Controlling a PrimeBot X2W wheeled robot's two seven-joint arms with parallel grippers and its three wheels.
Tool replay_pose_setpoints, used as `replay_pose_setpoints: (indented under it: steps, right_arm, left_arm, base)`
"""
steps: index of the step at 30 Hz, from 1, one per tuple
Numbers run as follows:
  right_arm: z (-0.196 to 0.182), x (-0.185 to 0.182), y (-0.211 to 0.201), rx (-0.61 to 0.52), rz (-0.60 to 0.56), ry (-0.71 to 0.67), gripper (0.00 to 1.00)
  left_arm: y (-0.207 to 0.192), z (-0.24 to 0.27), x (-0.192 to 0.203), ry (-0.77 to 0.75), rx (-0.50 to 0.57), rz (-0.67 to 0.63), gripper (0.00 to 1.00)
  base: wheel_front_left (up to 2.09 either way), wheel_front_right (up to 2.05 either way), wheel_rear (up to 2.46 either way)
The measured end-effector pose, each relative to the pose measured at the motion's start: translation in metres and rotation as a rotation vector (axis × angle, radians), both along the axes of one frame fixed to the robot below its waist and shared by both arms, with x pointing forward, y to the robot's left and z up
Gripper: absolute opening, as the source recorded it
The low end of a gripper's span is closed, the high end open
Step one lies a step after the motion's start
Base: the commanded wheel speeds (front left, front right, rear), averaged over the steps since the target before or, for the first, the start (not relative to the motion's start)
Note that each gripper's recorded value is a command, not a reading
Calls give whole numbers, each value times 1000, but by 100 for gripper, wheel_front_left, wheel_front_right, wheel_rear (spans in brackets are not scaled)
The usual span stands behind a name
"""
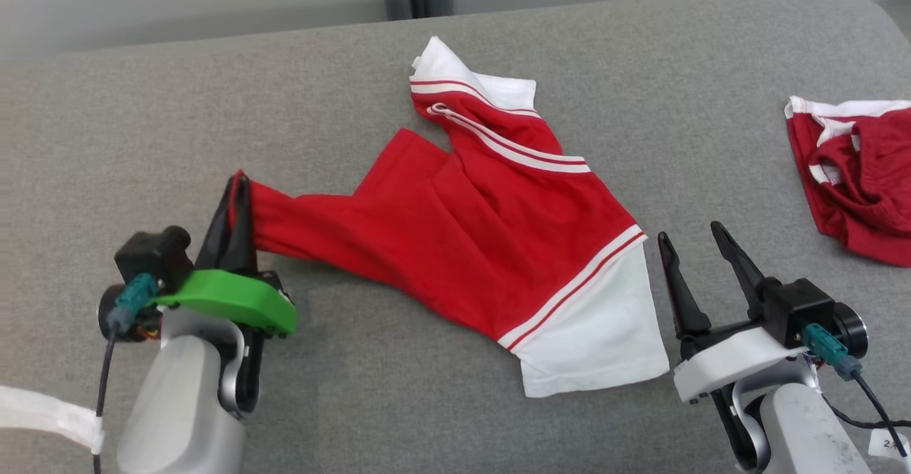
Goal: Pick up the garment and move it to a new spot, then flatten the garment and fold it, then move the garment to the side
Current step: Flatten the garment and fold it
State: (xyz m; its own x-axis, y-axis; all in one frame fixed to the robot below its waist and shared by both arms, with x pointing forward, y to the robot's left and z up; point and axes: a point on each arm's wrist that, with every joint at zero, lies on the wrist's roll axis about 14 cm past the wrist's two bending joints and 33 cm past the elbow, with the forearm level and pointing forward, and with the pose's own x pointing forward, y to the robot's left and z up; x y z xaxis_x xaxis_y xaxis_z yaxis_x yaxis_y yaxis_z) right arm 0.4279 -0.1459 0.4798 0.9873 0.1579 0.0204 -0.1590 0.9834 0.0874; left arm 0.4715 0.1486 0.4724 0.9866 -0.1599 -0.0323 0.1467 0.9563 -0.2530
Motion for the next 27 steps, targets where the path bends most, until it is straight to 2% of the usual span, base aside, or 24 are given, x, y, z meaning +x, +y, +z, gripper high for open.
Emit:
replay_pose_setpoints:
  steps: [3, 5, 6, 8, 9, 10, 15, 18, 22, 27]
  right_arm:
    - [4, -4, 3, 9, 7, -6, 100]
    - [6, -8, 6, 15, 14, -12, 100]
    - [7, -9, 8, 18, 18, -11, 100]
    - [7, -12, 13, 25, 31, -11, 100]
    - [9, -13, 16, 27, 40, -14, 100]
    - [10, -13, 19, 28, 46, -18, 100]
    - [17, -14, 32, 38, 84, -34, 100]
    - [21, -14, 38, 39, 99, -44, 100]
    - [22, -14, 41, 39, 108, -48, 100]
    - [18, -16, 39, 36, 102, -35, 100]
  left_arm:
    - [-1, 0, -23, 0, -8, -6, 0]
    - [-2, -2, -41, 3, -14, -11, 7]
    - [-2, -4, -49, 12, -19, -10, 15]
    - [4, -16, -72, 48, -19, 2, 36]
    - [10, -25, -83, 76, -21, 19, 58]
    - [15, -33, -93, 101, -18, 32, 98]
    - [40, -71, -141, 229, -14, 116, 100]
    - [48, -79, -154, 258, -18, 154, 100]
    - [53, -74, -151, 239, -13, 176, 100]
    - [49, -55, -126, 176, -15, 164, 100]
  base:
    - [0, 0, 0]
    - [0, 0, 0]
    - [0, 0, 0]
    - [0, 0, 0]
    - [0, 0, 0]
    - [0, 0, 0]
    - [0, 0, 0]
    - [0, 0, 0]
    - [0, 0, 0]
    - [0, 0, 0]
